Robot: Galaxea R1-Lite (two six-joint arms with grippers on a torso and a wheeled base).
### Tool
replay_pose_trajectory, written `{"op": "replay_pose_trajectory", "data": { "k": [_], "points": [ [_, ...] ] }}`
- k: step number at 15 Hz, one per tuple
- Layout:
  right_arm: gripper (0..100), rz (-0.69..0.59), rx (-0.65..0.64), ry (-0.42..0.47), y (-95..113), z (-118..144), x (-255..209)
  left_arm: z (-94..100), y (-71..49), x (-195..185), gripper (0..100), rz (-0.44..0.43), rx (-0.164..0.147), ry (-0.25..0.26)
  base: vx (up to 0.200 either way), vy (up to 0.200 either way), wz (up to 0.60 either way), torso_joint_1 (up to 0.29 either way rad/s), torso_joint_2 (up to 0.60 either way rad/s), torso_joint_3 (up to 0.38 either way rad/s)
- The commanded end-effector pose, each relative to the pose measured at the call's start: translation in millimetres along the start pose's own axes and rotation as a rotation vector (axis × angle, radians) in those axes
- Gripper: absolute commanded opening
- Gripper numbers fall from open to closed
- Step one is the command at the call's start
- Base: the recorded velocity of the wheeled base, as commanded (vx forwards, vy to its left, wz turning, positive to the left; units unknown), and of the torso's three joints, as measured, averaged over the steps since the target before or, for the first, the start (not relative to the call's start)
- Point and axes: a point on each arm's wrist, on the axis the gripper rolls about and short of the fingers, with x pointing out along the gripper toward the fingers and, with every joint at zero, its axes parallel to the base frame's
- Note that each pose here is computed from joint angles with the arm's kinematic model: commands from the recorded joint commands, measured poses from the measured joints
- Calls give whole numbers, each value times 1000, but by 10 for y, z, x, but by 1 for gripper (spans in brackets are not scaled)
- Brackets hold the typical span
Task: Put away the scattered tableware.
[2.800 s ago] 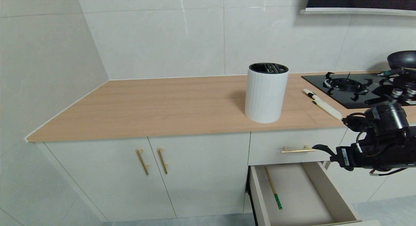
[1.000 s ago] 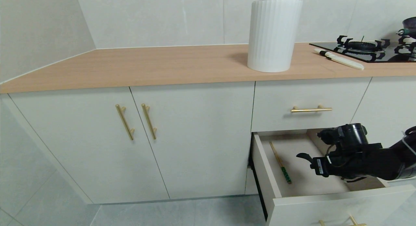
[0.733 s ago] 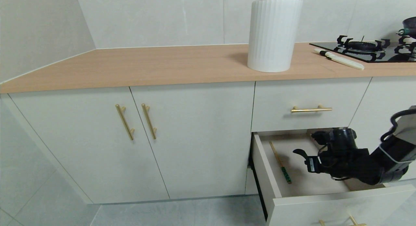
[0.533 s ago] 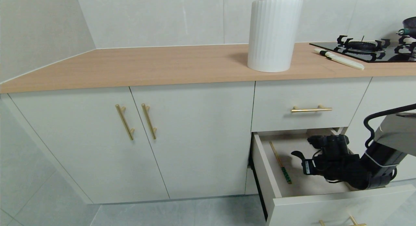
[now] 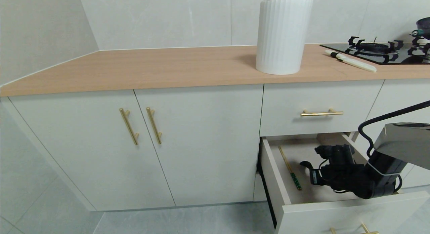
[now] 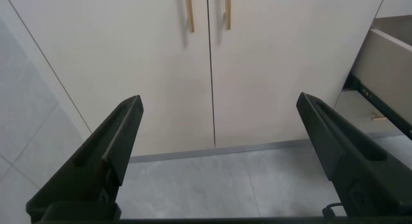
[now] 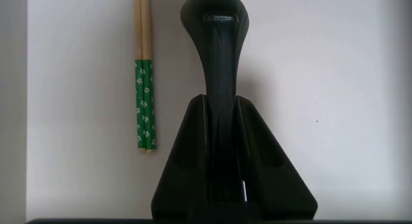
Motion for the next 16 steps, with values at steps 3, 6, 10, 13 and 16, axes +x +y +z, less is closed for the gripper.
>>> {"op": "replay_pose_trajectory", "data": {
  "k": [3, 6, 10, 13, 16],
  "points": [
    [100, -5, 0, 7, -6, -24, 31, 0, 0, 0, 100, 0, 0, 0, 0, 0, 0, 0, 0, 0],
    [100, -5, 2, 7, -6, -24, 31, 0, 0, 0, 100, 0, 0, 0, 0, 0, 0, 0, 0, 0],
    [100, -2, 28, -24, -2, 67, -53, 0, 0, 0, 100, 0, 0, 0, 0, 0, 0, 0, 0, 0],
    [100, 6, 64, -131, -24, 353, -508, 0, 0, 0, 100, 0, 0, 0, 0, 0, 0, 0, 0, 0],
    [100, 19, 73, -243, -36, 565, -1129, 0, 0, 0, 100, 0, 0, 0, 0, 0, 0, 0, 0, 0]
  ]
}}
